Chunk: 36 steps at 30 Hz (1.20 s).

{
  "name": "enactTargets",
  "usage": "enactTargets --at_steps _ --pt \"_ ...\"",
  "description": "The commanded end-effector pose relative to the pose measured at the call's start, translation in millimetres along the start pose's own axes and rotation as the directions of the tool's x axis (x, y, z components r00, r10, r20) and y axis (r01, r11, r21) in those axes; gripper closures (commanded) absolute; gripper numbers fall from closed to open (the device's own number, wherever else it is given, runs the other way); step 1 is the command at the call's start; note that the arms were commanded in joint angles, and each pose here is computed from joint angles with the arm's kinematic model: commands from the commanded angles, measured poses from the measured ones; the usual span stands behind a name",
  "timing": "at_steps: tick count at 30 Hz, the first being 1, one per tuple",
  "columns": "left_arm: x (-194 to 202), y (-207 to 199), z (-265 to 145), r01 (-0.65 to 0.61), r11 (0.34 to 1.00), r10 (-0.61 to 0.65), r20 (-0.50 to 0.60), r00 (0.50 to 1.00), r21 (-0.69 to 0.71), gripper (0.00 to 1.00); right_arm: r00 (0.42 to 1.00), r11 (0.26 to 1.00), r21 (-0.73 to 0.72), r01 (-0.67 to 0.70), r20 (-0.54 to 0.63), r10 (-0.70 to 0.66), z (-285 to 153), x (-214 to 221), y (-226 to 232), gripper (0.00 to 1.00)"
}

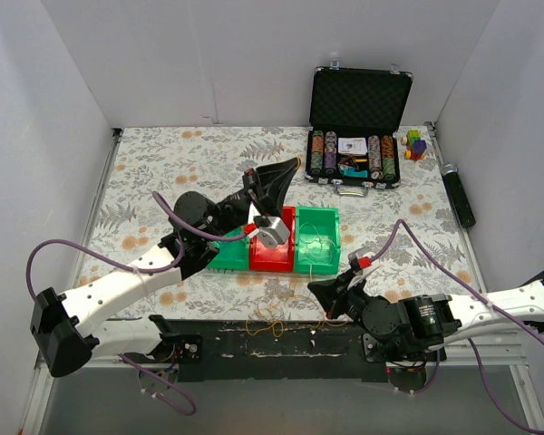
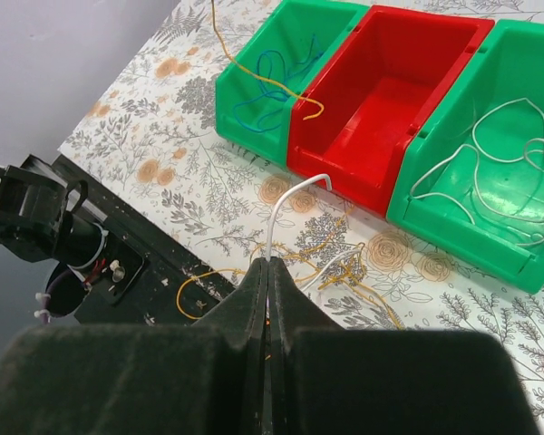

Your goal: Untangle the cables

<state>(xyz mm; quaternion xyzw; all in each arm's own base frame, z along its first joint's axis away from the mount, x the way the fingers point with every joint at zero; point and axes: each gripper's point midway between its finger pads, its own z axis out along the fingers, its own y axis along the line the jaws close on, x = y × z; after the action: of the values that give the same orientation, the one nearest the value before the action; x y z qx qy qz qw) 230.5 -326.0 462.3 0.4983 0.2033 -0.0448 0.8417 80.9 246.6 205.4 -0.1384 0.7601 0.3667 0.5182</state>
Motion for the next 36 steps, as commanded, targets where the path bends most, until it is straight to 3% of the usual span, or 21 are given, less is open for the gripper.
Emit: enactTargets --at_steps 1,12,21,26,29,32,36 --pt "9.7 15.6 -6.5 -0.004 0.997 0.003 -0.013 1.000 -0.076 1.00 1.000 0.986 -0.164 0.010 -0.024 -0.014 -29.6 -3.7 42.2 0.99" --pt "78.9 -48.2 -21.1 -0.015 0.999 0.021 -0.122 0.992 0.051 1.00 1.000 0.987 -0.164 0.002 -0.007 -0.003 -33.0 -13.1 45.6 0.99" --pt "109.0 -83.2 -24.7 0.012 0.994 0.008 -0.170 0.985 0.112 1.00 1.000 0.988 -0.155 -0.008 -0.005 0.007 -37.0 -10.8 44.9 0.99" --pt "110.5 -88.0 -17.0 0.125 0.987 -0.105 -0.177 0.978 0.101 1.00 1.000 0.989 -0.147 -0.006 -0.002 0.006 -39.1 -6.9 42.7 0.99" --pt "112.9 -82.7 -8.5 0.298 0.954 -0.286 -0.205 0.936 0.027 1.00 1.000 0.990 -0.144 -0.010 0.005 0.010 -40.2 -8.5 41.7 0.99" --pt "119.0 -88.2 -0.4 0.467 0.884 -0.456 -0.246 0.855 -0.015 1.00 1.000 0.990 -0.137 -0.009 0.012 0.011 -40.1 -8.6 41.0 0.99" --pt "135.0 -108.4 -3.1 0.565 0.824 -0.544 -0.327 0.773 -0.037 1.00 1.000 0.991 -0.136 -0.011 0.020 0.013 -41.2 -11.8 41.9 0.99"
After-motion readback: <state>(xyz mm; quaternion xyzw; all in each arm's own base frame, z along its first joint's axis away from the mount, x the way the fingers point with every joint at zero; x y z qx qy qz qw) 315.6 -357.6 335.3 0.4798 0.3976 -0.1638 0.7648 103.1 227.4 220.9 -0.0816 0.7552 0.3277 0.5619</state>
